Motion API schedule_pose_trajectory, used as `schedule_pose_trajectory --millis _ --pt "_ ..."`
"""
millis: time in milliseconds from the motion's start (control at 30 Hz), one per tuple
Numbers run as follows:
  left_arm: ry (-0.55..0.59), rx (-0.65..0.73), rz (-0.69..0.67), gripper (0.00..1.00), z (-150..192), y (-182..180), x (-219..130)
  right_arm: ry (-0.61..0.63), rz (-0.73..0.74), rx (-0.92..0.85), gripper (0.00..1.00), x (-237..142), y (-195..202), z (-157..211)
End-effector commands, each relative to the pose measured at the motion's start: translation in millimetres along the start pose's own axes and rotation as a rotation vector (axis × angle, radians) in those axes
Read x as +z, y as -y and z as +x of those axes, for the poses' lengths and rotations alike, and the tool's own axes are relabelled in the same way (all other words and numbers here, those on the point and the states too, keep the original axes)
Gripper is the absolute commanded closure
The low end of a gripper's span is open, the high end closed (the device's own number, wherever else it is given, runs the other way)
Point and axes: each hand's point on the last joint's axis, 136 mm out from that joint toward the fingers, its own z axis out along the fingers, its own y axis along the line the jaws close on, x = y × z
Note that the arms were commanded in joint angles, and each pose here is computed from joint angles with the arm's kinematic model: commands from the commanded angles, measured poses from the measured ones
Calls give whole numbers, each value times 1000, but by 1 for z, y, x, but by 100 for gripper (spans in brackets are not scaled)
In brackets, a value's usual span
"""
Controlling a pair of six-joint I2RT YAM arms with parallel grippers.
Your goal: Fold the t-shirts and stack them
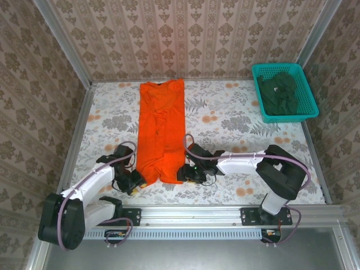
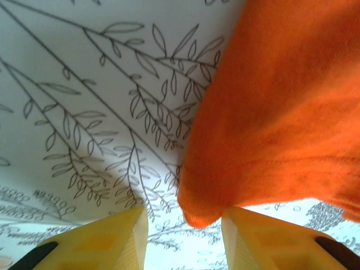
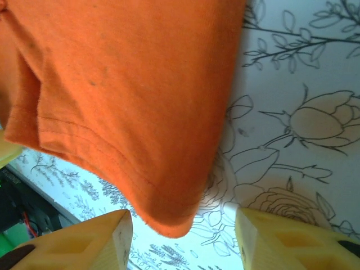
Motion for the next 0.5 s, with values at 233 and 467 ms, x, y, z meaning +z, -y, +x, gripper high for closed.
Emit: schedule_pose_trajectory --millis 233,467 --pt "42 -62 40 57 -18 7 6 -30 -10 20 59 11 -7 -2" --pt "58 -60 49 68 -25 8 7 -50 -6 19 72 15 -7 -1"
